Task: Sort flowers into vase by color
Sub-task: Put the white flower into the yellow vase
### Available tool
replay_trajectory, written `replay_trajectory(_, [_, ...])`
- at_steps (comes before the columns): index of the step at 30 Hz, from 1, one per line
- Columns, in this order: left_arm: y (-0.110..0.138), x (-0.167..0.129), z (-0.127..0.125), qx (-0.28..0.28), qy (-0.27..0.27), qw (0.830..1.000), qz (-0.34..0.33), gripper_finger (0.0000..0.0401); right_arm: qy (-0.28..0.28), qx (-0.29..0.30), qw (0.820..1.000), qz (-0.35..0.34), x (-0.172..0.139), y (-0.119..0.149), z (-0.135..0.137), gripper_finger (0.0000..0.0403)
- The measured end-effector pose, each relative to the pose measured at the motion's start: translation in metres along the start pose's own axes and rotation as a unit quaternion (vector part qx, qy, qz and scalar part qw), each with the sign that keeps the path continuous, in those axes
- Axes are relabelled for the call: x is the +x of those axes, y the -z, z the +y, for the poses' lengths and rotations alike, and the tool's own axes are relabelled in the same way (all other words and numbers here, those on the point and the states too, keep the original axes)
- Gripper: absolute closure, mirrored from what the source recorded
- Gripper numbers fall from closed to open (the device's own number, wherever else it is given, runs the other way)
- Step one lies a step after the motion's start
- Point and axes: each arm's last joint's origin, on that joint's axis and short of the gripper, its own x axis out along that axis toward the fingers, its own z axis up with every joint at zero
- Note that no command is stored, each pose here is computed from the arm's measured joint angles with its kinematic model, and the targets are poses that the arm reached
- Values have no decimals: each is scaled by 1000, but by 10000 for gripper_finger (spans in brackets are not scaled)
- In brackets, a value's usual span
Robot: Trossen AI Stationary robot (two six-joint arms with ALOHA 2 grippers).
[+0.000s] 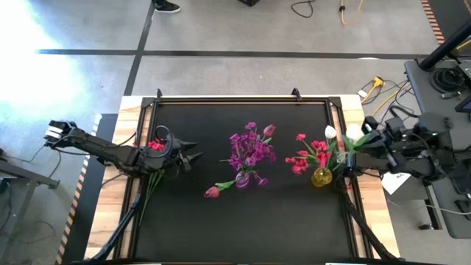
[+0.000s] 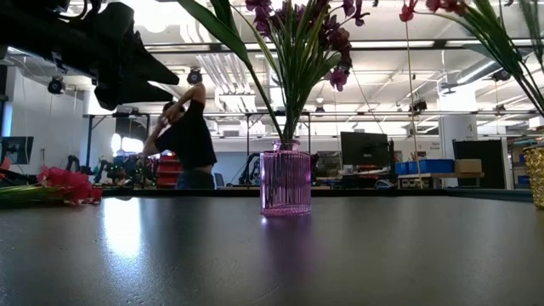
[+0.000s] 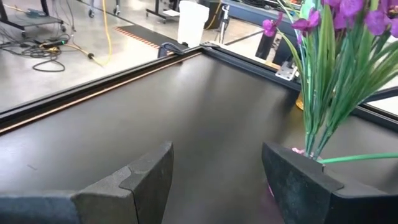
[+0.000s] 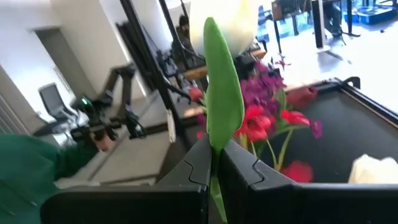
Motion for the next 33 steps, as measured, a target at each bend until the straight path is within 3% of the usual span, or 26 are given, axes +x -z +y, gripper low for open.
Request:
replay_trajectory(6, [0,0,0,0,-2,1000,-1,172,10,4,999,36,17,16,-12,390])
replay_trajectory(19, [0,0,0,1,-2,1000,-1,172,-11,-22,1000,-17,25,10,-13,390])
replay_trajectory(33, [0,0,0,10,-3,1000,1,172,-24,4,998,-50,25,25,-18,390])
